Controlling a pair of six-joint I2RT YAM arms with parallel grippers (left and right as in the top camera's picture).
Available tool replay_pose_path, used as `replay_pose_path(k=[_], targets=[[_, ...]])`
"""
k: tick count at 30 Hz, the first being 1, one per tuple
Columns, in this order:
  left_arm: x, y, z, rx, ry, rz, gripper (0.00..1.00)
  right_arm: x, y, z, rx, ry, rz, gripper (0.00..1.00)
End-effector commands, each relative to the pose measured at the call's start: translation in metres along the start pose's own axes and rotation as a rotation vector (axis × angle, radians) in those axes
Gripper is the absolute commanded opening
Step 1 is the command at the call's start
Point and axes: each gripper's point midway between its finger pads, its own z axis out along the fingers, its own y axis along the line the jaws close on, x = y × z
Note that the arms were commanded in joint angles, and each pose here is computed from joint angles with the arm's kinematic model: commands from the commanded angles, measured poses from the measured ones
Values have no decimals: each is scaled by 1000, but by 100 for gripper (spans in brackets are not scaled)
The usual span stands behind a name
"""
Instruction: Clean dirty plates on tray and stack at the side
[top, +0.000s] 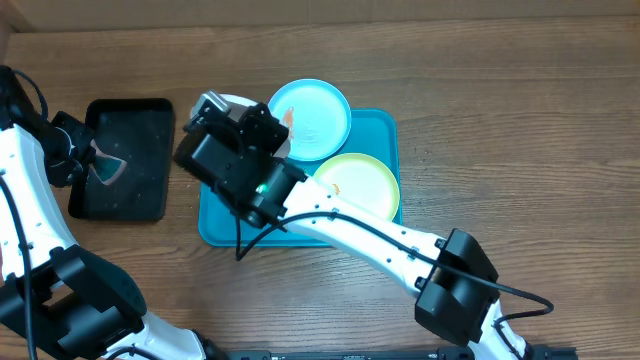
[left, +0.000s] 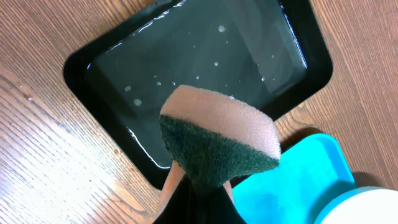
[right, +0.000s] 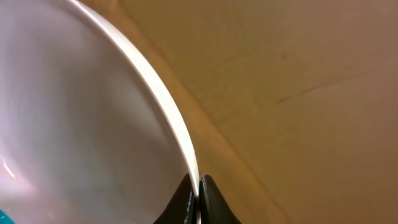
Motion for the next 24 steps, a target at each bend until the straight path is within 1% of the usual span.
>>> replay_pose_path(k=[1, 3, 5, 7, 9, 11, 13, 15, 17, 18, 19, 21, 24], targets=[[-1, -3, -2, 14, -3, 9, 4, -13, -28, -16, 82, -28, 74, 4], [-1, -3, -2, 14, -3, 9, 4, -13, -26, -15, 69, -33, 119, 4], [-1, -2, -2, 12, 0, 9, 4, -9, -15, -10, -1, -24, 164, 4], [0, -2, -2, 11, 4, 8, 4, 2, 13, -1, -188, 10, 195, 4], [1, -2, -2, 9, 7, 8, 4, 14, 26, 11, -286, 53, 232, 4], [2, -2, -2, 9, 10, 8, 4, 26, 14, 25, -250, 102, 307, 4], [2, -2, -2, 11, 12, 9, 4, 32, -19, 27, -143, 132, 462, 4], [2, -2, -2, 11, 11, 9, 4, 30, -46, 22, -136, 134, 618, 4], [2, -2, -2, 11, 11, 9, 4, 24, -57, 19, -235, 122, 688, 4], [2, -2, -2, 11, 11, 9, 4, 23, -61, 20, -305, 124, 718, 4], [2, -2, -2, 11, 12, 9, 4, 27, -63, 24, -415, 145, 749, 4], [3, -2, -2, 11, 12, 9, 4, 41, -63, 32, -572, 206, 791, 4], [3, -3, -2, 18, 16, 9, 4, 74, -69, 46, -798, 328, 884, 4]])
